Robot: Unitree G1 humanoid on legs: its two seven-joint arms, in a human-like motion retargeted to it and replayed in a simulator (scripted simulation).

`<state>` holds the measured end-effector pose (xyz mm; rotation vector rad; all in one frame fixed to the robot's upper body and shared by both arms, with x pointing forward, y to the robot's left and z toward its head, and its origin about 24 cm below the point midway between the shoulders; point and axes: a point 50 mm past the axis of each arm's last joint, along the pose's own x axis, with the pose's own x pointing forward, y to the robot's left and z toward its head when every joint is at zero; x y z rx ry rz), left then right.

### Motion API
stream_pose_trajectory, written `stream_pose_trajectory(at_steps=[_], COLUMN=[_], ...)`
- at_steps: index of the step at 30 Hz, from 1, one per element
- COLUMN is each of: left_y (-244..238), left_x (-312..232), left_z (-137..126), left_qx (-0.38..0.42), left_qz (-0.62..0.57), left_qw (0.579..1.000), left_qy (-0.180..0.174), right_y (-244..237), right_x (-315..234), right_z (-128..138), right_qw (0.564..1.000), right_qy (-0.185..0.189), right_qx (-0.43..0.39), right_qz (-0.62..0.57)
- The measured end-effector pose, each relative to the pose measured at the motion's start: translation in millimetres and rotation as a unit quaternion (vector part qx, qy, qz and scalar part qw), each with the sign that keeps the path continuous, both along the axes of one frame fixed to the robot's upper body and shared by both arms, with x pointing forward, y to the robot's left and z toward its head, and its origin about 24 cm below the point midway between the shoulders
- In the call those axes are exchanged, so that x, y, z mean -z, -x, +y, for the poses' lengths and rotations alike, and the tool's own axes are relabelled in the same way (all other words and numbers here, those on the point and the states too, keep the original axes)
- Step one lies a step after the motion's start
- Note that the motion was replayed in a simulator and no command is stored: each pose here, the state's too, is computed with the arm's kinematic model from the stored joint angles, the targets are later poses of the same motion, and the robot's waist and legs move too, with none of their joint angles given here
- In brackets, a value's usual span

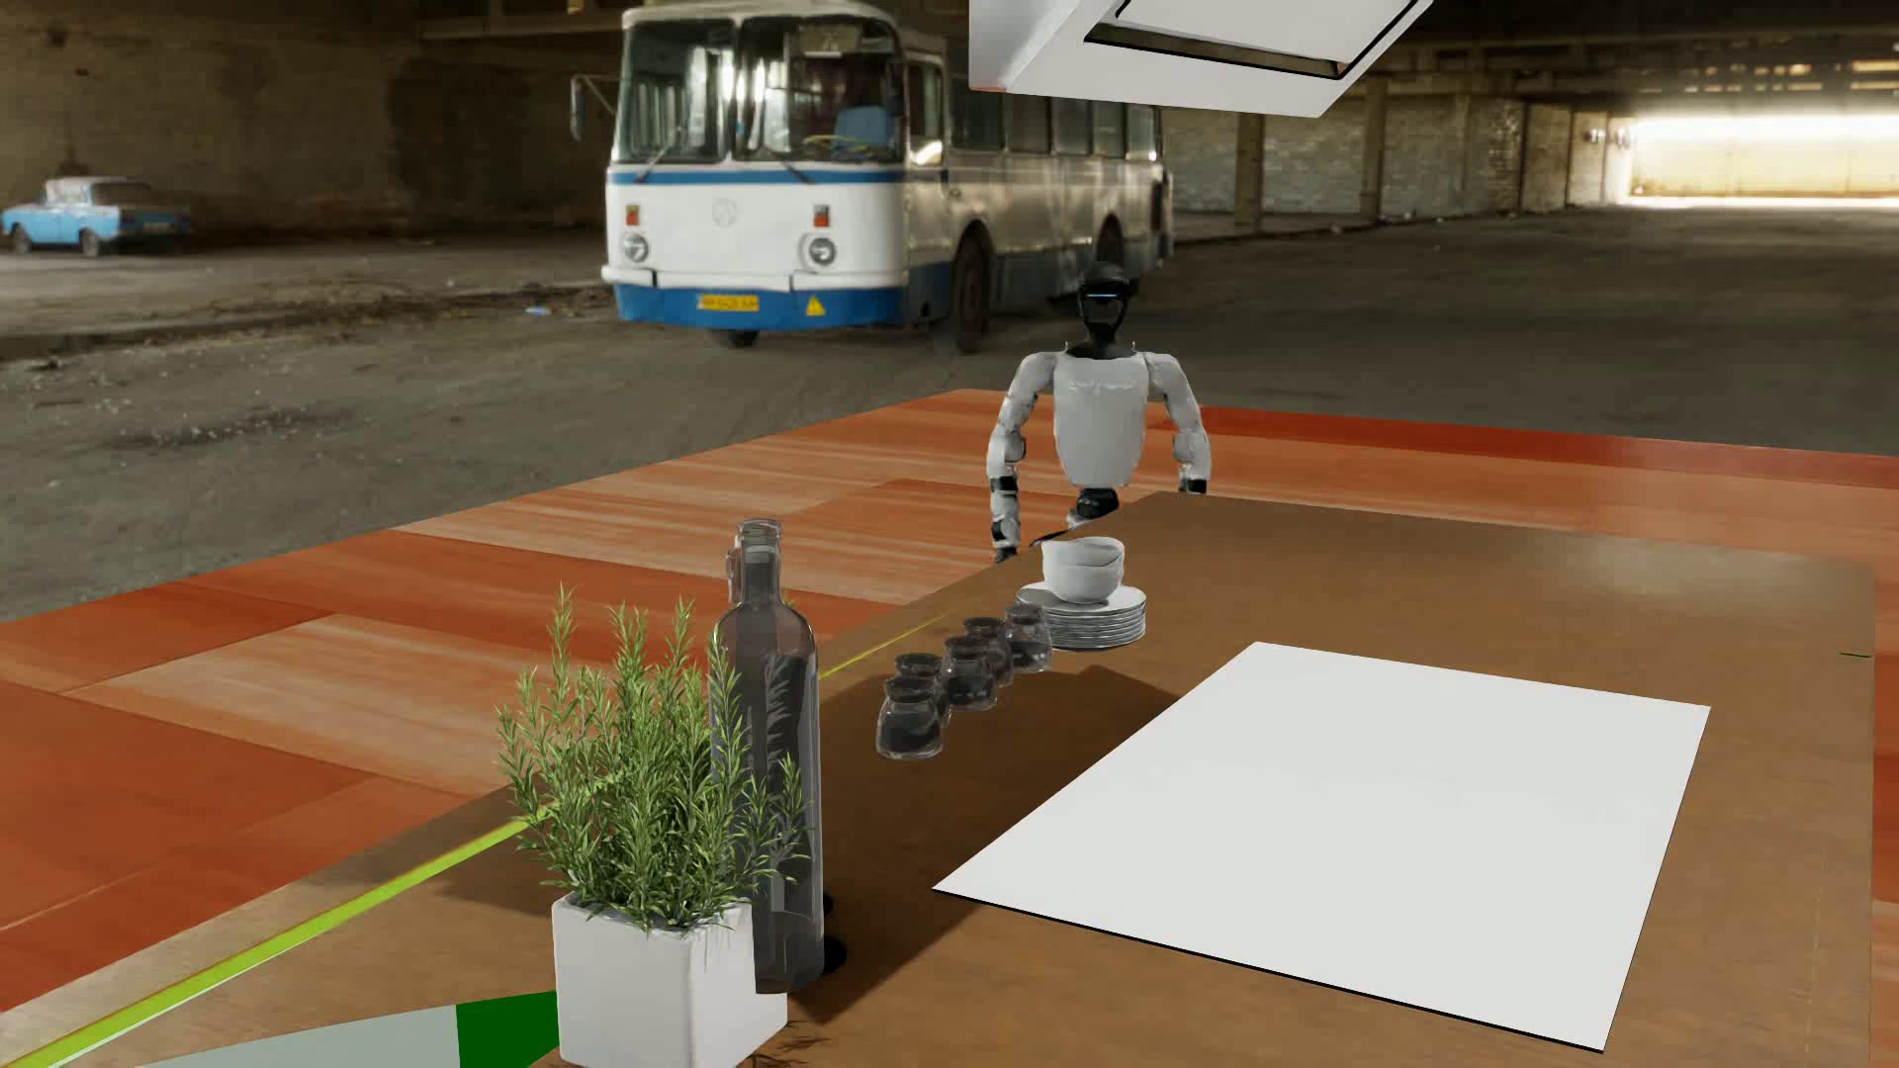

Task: Reach

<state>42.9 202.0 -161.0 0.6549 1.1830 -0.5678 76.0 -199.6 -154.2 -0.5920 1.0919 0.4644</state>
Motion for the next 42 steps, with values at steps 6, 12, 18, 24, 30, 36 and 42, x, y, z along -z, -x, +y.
stream_pose_trajectory(at_steps=[6,12,18,24,30,36,42], left_y=[-203,-287,-197,-190,-199,-204,-206], left_x=[-133,-453,-583,-582,-577,-576,-573], left_z=[-36,-92,-95,-94,-90,-88,-88], left_qx=[0.045,0.193,0.228,0.241,0.232,0.225,0.224], left_qz=[-0.389,-0.783,-0.907,-0.909,-0.905,-0.903,-0.902], left_qw=[0.912,0.569,0.306,0.297,0.317,0.327,0.332], left_qy=[0.120,0.159,0.179,0.168,0.163,0.162,0.161], right_y=[-183,-237,-151,-141,-151,-158,-159], right_x=[-147,-475,-584,-583,-580,-578,-577], right_z=[13,32,35,29,24,24,21], right_qw=[0.913,0.548,0.310,0.295,0.316,0.331,0.333], right_qy=[-0.092,-0.123,-0.129,-0.116,-0.112,-0.112,-0.110], right_qx=[-0.001,-0.090,-0.121,-0.121,-0.110,-0.107,-0.101], right_qz=[-0.397,-0.822,-0.934,-0.941,-0.936,-0.931,-0.931])
